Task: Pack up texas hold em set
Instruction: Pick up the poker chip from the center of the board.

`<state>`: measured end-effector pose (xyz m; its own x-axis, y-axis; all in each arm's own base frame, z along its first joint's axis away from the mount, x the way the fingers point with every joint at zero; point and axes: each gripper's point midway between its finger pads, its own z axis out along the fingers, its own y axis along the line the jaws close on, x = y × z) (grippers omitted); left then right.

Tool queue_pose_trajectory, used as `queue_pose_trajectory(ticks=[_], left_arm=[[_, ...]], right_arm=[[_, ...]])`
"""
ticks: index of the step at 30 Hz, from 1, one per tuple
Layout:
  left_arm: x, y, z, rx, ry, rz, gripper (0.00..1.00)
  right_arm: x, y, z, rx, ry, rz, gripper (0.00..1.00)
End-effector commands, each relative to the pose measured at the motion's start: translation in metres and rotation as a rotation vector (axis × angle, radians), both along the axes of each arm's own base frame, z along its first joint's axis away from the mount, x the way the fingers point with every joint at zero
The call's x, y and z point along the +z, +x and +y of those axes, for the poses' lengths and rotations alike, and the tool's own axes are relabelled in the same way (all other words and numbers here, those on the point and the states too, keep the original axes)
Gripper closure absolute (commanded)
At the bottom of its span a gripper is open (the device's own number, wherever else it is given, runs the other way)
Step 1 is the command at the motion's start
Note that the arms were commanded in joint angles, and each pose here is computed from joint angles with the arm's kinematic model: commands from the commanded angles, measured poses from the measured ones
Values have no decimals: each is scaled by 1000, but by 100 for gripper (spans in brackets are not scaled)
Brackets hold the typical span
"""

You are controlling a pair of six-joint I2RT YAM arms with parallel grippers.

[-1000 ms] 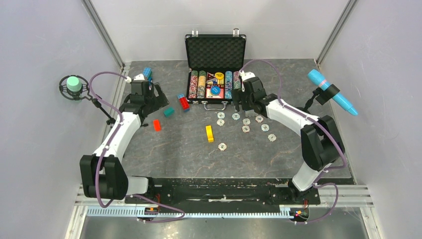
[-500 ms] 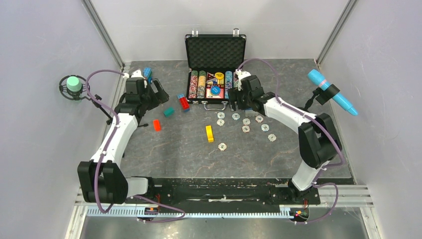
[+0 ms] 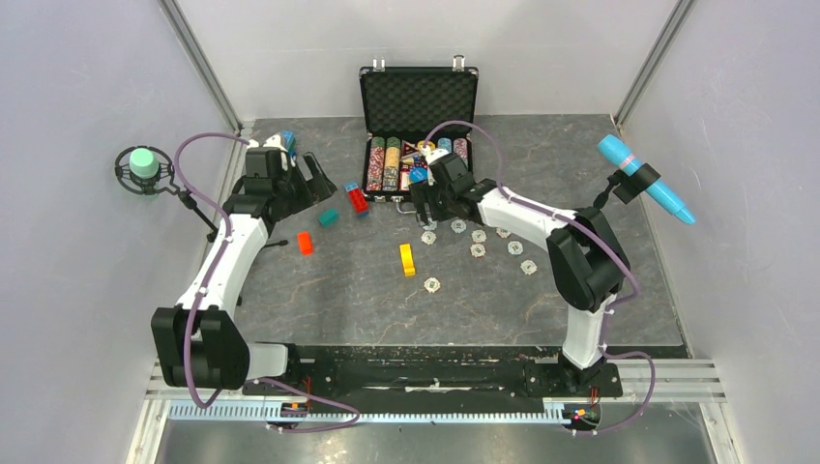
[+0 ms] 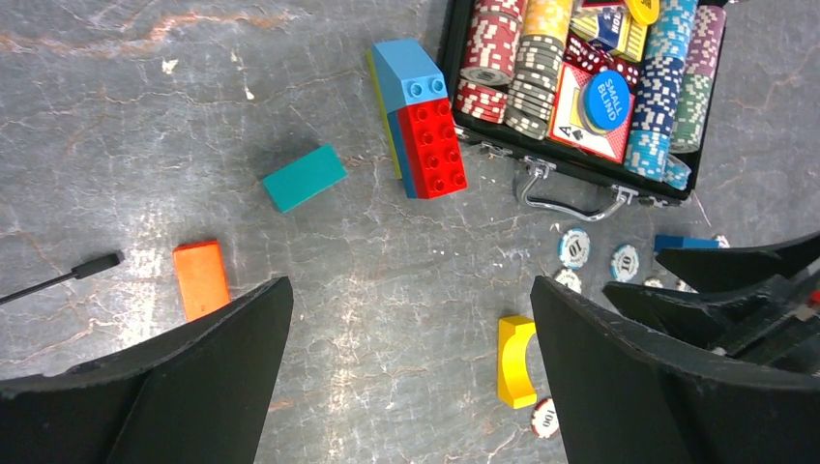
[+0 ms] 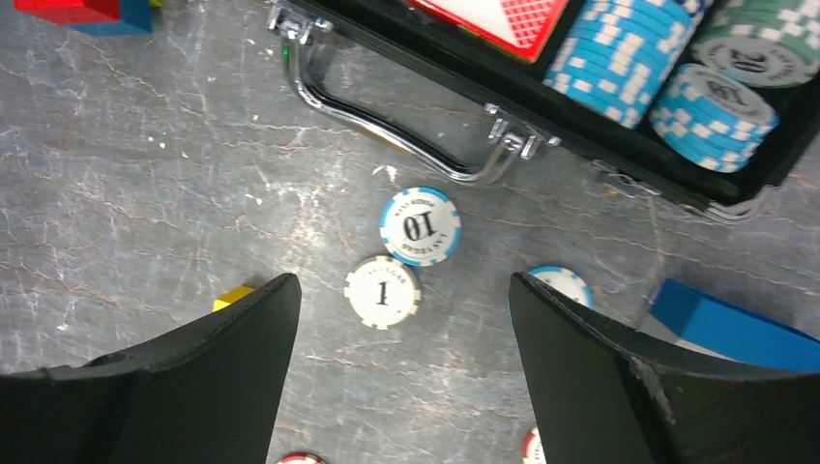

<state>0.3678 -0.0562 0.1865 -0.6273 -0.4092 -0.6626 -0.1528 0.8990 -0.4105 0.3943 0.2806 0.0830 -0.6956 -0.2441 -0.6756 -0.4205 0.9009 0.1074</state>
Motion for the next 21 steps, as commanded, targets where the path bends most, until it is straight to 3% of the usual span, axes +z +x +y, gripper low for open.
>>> queue_pose_trajectory(ticks=[1,21], left_arm=[[18,8,-9,-11,-70,-34,0],[9,11,-9,13,-137,4,0]], right_arm=[[5,10,10,-89,9,-29,18],[-32,14,24,-185,-67,-24,22]])
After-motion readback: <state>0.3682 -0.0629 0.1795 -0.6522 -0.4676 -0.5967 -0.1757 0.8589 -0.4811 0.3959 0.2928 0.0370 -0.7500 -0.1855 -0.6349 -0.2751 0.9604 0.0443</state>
